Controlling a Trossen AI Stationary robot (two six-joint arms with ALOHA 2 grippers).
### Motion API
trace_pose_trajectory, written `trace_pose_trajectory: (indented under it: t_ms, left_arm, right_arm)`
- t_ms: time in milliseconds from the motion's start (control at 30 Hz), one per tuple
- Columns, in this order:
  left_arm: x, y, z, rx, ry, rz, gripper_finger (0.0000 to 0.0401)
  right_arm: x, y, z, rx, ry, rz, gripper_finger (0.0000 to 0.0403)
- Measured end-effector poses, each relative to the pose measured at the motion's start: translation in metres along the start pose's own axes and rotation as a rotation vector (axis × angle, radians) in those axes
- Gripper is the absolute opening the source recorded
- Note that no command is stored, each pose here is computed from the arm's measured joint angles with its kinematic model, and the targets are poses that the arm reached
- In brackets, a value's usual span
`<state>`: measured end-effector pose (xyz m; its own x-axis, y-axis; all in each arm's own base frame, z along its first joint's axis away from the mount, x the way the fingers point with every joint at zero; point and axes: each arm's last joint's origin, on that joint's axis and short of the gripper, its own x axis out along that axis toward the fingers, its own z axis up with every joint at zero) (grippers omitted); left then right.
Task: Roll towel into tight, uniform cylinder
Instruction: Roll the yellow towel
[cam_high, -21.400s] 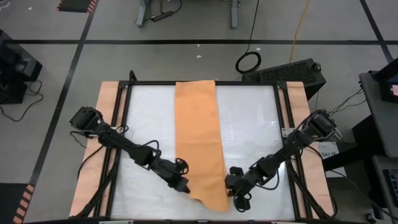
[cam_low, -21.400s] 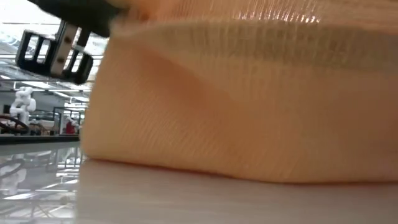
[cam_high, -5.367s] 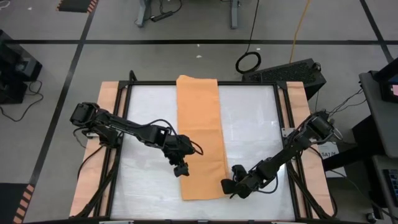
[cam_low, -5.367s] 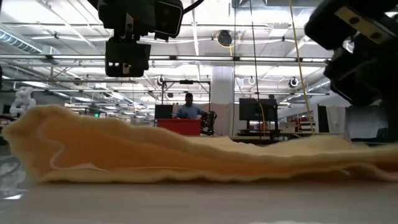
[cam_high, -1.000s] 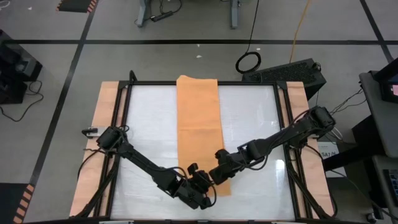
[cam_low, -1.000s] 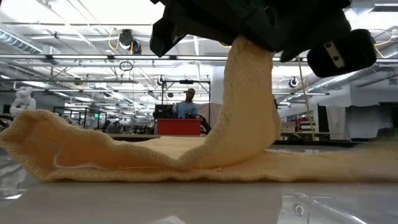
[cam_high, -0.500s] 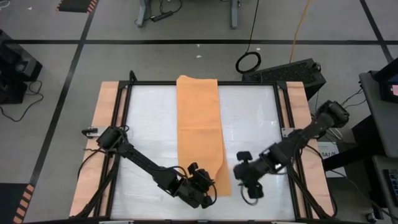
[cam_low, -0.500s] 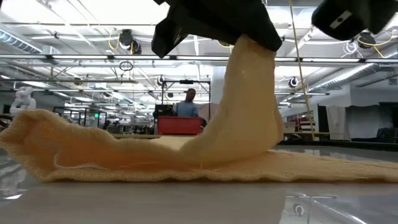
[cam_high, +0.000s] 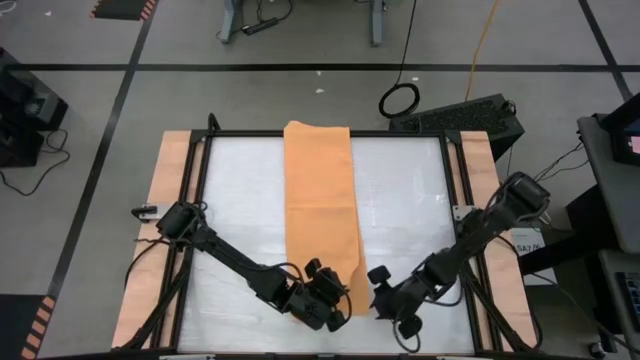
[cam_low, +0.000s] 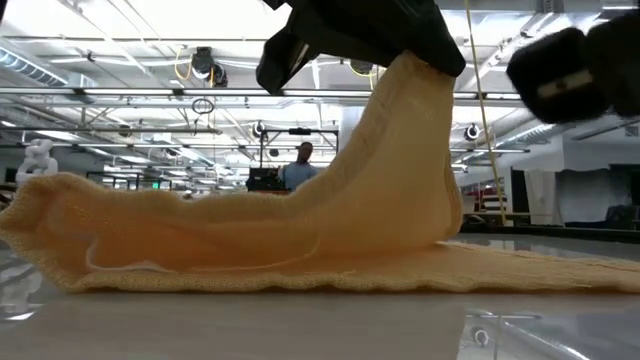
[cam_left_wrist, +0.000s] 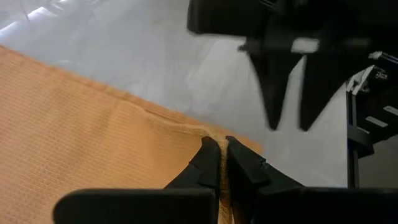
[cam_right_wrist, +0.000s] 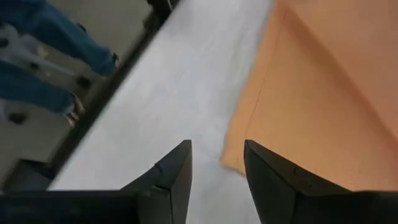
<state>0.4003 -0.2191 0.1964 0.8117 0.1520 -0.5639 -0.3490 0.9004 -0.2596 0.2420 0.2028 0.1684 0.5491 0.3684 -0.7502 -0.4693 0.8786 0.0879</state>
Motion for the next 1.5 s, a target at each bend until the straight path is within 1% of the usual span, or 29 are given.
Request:
trace_pose_trajectory:
  t_ms: [100, 267, 433, 633, 767, 900, 967, 1133, 1267, 1433, 1500]
  left_arm:
    - [0.000, 0.000, 0.000, 0.001, 0.002, -0.002, 0.0015]
    - [0.000, -0.001, -0.001, 0.002, 0.015, -0.014, 0.0015]
    - [0.000, -0.001, -0.001, 0.002, 0.017, -0.016, 0.0015]
    - [0.000, -0.001, -0.001, 0.002, 0.018, -0.016, 0.0015]
    - [0.000, -0.001, -0.001, 0.002, 0.018, -0.016, 0.0015]
    - [0.000, -0.001, -0.001, 0.002, 0.018, -0.016, 0.0015]
    - [0.000, -0.001, -0.001, 0.002, 0.018, -0.016, 0.0015]
    - [0.000, -0.001, -0.001, 0.002, 0.018, -0.016, 0.0015]
    - [0.000, -0.001, -0.001, 0.000, 0.017, -0.017, 0.0015]
    - [0.000, -0.001, -0.001, -0.003, 0.014, -0.021, 0.0015]
    - [0.000, -0.002, 0.000, -0.008, 0.008, -0.027, 0.0015]
  right_arm:
    - [0.014, 0.000, -0.007, -0.027, 0.038, -0.006, 0.0135]
    - [0.028, -0.002, -0.017, -0.029, 0.098, -0.026, 0.0135]
    - [0.030, -0.004, -0.017, -0.035, 0.094, -0.059, 0.0135]
    - [0.030, -0.003, -0.017, -0.079, 0.096, -0.053, 0.0135]
    - [0.030, -0.005, -0.016, -0.120, 0.086, -0.098, 0.0134]
    - [0.030, -0.008, -0.016, -0.136, 0.086, -0.100, 0.0134]
    - [0.030, -0.009, -0.015, -0.141, 0.089, -0.082, 0.0130]
    - [0.039, -0.010, -0.017, -0.139, 0.085, -0.003, 0.0108]
    - [0.041, -0.010, -0.017, -0.128, 0.079, 0.001, 0.0075]
    - [0.041, -0.010, -0.016, -0.125, 0.078, 0.001, 0.0015]
    - [0.039, -0.010, -0.015, -0.111, 0.073, -0.004, 0.0006]
